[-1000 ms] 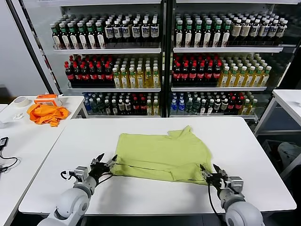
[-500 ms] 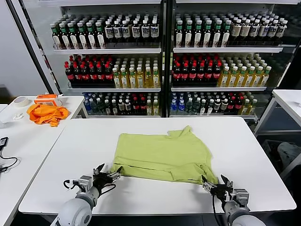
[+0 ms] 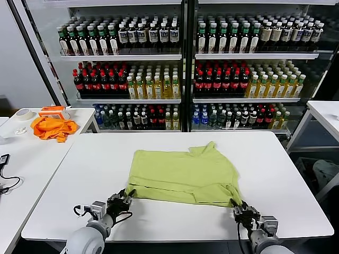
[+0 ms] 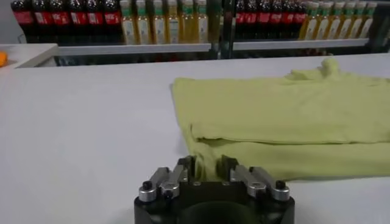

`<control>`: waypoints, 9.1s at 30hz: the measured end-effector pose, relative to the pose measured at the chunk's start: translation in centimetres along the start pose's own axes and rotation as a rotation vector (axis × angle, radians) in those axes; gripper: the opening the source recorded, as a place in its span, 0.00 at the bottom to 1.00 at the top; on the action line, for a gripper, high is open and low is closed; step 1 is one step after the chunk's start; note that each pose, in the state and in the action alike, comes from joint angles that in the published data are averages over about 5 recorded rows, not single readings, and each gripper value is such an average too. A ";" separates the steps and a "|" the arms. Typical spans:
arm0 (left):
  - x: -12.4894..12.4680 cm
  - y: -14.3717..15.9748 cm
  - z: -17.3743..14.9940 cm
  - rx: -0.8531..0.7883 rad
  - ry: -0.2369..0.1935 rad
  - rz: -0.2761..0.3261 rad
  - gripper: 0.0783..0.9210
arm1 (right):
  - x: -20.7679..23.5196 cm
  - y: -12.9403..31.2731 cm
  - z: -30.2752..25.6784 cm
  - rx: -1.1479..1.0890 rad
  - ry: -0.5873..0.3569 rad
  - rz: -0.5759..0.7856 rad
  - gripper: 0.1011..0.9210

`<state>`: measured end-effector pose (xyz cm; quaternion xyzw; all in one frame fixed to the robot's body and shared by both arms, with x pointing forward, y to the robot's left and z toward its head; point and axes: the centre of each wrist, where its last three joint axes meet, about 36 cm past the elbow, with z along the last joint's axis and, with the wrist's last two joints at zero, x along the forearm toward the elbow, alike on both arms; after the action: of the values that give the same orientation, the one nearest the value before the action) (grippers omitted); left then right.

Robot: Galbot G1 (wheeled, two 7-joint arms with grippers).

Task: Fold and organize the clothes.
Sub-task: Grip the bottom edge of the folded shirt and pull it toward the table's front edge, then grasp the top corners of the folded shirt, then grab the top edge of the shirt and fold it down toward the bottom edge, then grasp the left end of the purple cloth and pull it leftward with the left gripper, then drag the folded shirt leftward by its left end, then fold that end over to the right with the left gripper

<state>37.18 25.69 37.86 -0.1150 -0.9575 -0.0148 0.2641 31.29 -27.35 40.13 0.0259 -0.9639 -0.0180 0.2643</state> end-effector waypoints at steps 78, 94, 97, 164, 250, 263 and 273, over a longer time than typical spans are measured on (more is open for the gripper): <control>-8.2 8.3 -7.5 -0.084 -0.055 0.017 0.88 | -19.8 6.8 -12.7 -0.001 -0.051 0.026 0.88; -10.9 9.1 -6.8 -0.067 -0.007 0.045 0.86 | -23.0 8.1 -12.3 -0.004 -0.022 0.002 0.75; -10.9 9.3 -6.7 -0.057 -0.007 0.053 0.79 | -23.2 8.4 -12.2 -0.004 -0.018 -0.004 0.64; -1.4 7.8 -1.0 -0.002 -0.180 0.210 0.01 | -4.1 5.8 -4.7 -0.008 -0.123 -0.032 0.01; 2.5 0.4 -0.1 -0.150 0.000 -0.338 0.02 | 2.7 6.4 -3.1 0.150 -0.179 0.037 0.88; 6.1 7.4 -3.3 -0.272 -0.024 -0.592 0.02 | 1.8 6.8 -3.5 0.161 -0.194 0.030 0.88; 7.4 1.8 -6.0 -0.065 -0.087 -0.362 0.03 | 1.9 6.8 -3.2 0.163 -0.195 0.048 0.88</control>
<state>34.47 28.52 46.69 0.0503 -0.9721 -0.0879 0.2115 31.05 -20.79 44.19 0.0224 -0.9836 0.0641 0.1669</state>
